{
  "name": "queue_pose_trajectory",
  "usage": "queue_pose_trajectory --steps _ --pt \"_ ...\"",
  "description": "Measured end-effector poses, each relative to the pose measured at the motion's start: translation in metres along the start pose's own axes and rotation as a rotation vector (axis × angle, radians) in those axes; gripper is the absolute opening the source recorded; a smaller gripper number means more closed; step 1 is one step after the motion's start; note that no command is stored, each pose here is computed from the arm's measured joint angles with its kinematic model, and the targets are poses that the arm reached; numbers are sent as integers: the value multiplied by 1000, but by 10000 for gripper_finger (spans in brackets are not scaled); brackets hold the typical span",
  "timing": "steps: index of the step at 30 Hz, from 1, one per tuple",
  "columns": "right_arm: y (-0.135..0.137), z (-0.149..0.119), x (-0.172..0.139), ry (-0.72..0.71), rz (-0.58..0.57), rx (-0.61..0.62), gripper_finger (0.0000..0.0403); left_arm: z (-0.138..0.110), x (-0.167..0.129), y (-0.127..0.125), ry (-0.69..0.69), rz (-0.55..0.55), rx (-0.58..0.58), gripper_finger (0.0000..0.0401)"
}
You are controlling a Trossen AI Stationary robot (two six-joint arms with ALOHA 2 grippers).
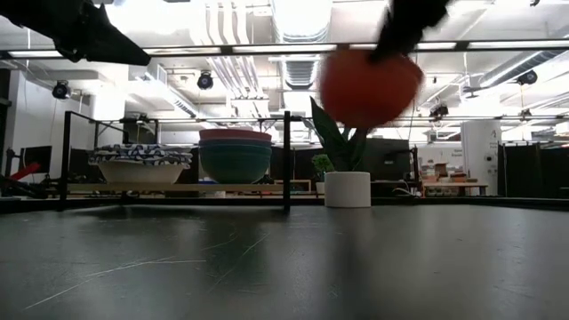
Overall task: Place and stack bowls onto a shelf
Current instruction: Stack the orange bowl on top of the pink bowl on the shelf
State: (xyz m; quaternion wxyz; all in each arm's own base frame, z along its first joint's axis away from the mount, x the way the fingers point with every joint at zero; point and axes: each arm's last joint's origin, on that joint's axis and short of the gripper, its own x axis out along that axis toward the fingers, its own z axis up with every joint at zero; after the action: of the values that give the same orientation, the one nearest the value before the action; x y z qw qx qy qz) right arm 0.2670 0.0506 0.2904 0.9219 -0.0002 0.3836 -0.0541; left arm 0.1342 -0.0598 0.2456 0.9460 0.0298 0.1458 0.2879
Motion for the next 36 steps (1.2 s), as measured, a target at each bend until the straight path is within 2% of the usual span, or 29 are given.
queue_pose_trajectory --steps 4,8,12,16,21,27,32,36 --pt "11 38 -2 -27 11 -105 9 0 1 -1 -3 12 13 77" --pt "8 68 16 12 -31 -229 9 0 0 -1 -3 13 14 77" --pt "-5 96 39 57 -74 -330 9 0 0 -1 -3 14 13 77" --pt "-23 127 53 30 -95 -398 9 0 0 -1 -3 14 13 77" --pt "-57 156 66 0 -86 -401 9 -1 0 0 0 15 21 77" --pt "-101 173 93 -27 -44 -375 9 -1 0 0 3 16 28 77" --pt "-130 170 124 24 -61 -362 9 -1 0 0 3 17 30 77" --pt "-147 167 136 50 -79 -341 9 -1 0 0 3 17 29 77"
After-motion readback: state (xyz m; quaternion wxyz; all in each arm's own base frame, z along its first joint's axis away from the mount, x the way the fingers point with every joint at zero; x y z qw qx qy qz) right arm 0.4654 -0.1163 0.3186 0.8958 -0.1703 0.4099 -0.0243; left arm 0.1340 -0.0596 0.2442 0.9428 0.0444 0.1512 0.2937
